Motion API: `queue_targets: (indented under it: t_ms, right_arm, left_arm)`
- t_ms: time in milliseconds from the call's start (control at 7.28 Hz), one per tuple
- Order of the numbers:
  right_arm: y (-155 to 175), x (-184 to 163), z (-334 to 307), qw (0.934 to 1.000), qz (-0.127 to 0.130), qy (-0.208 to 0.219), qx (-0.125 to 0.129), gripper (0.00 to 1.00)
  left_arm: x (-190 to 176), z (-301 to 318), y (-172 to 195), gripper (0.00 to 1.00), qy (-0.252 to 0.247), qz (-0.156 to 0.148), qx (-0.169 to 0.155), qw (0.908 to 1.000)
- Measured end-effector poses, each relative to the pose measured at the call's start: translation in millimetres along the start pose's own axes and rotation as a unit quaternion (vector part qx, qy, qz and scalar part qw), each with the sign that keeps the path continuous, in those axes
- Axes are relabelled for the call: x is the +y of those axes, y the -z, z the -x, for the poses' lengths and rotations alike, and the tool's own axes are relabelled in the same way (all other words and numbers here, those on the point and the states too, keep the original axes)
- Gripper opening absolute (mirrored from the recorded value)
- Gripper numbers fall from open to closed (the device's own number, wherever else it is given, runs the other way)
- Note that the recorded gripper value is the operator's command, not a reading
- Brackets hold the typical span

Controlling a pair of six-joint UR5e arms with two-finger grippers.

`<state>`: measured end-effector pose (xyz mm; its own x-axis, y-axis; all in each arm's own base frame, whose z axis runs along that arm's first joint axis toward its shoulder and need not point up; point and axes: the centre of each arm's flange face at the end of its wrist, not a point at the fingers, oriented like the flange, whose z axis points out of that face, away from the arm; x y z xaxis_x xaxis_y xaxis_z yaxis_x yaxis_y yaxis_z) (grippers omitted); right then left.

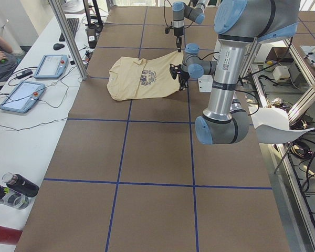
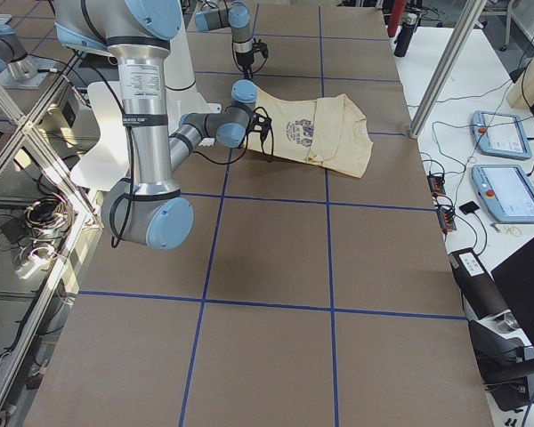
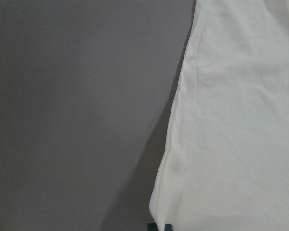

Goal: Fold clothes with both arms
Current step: 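Lift the hem with both grippers and carry it over toward the collar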

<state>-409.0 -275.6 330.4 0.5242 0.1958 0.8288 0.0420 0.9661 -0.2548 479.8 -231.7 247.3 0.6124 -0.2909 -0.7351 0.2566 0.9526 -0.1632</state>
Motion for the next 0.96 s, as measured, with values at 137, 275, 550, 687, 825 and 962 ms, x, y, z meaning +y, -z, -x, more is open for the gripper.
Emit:
queue_targets:
  t_ms: [137,275,550,687,825,962]
  right_arm:
    - [-3,7,-4,0.9997,0.025,-0.001,0.004,0.0]
    - [-4,13,-5,0.999,0.045,0.0,0.004,0.0]
    - [9,-1,-6,0.9991,0.043,-0.006,-0.004,0.0]
    - [24,-21,-5,0.9995,0.023,-0.014,-0.015,0.0]
    - [39,-44,2,0.9994,0.001,-0.021,-0.027,0.0]
    - [50,-67,12,0.9987,-0.019,-0.028,-0.038,0.0]
  left_arm:
    - [16,1,8,0.0,-0.006,0.02,-0.002,0.9998]
    - [25,1,11,0.0,-0.011,0.032,-0.004,0.9994]
    - [30,-1,14,0.0,-0.014,0.038,-0.002,0.9992]
    - [21,-6,19,0.0,-0.011,0.033,0.005,0.9994]
    - [-4,-15,31,0.0,0.001,0.016,0.019,0.9997]
    - [-36,-22,46,0.0,0.006,-0.003,0.034,0.9994]
